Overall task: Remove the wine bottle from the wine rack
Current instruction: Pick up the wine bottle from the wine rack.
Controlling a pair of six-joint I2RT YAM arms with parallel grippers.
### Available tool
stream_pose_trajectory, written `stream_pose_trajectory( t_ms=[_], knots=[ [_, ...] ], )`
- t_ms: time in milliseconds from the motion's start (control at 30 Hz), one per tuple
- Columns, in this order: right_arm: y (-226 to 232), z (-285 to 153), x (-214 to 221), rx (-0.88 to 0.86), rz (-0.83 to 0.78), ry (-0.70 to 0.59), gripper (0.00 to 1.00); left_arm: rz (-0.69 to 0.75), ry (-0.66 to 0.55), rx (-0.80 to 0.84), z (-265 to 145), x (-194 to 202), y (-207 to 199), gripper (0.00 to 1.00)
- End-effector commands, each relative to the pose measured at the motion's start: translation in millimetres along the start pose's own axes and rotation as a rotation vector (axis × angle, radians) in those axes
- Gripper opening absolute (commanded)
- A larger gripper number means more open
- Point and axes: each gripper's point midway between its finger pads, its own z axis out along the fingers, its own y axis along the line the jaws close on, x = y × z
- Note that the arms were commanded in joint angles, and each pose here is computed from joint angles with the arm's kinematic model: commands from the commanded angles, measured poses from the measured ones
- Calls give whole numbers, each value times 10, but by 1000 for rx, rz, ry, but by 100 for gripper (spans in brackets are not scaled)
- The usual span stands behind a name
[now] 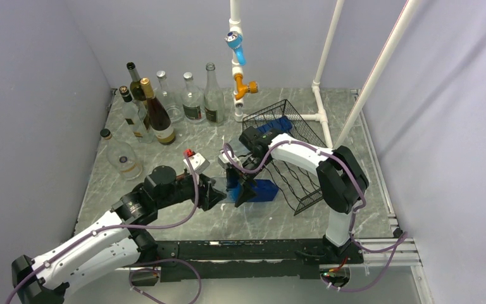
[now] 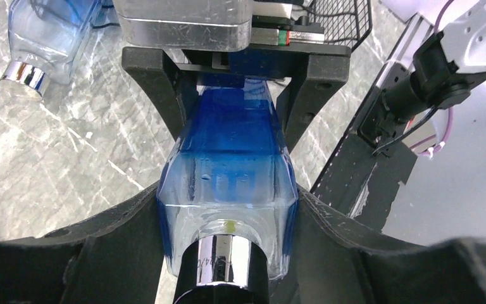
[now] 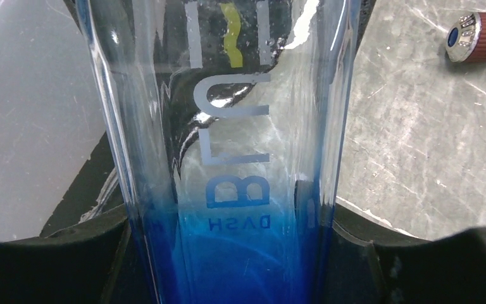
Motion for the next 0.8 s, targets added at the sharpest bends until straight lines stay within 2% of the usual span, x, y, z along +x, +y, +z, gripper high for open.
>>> stream_pose_trajectory(
  t_ms=[0, 133, 233, 267, 767],
  knots=[
    [6, -13, -303, -28, -103, -96, 0, -73, -209, 55, -26, -441, -143, 67],
    [17, -37, -329, -29, -107, -107, 0, -108, -235, 20, -55, -401, -70, 80],
    [26, -58, -346, -30, -110, -118, 0, -137, -322, 8, -114, -472, -36, 96],
    [30, -63, -352, -31, -109, -121, 0, -144, -347, 6, -137, -481, -24, 99],
    [81, -143, -467, -39, -110, -173, 0, -124, -593, -5, -540, -636, 28, 100]
  ],
)
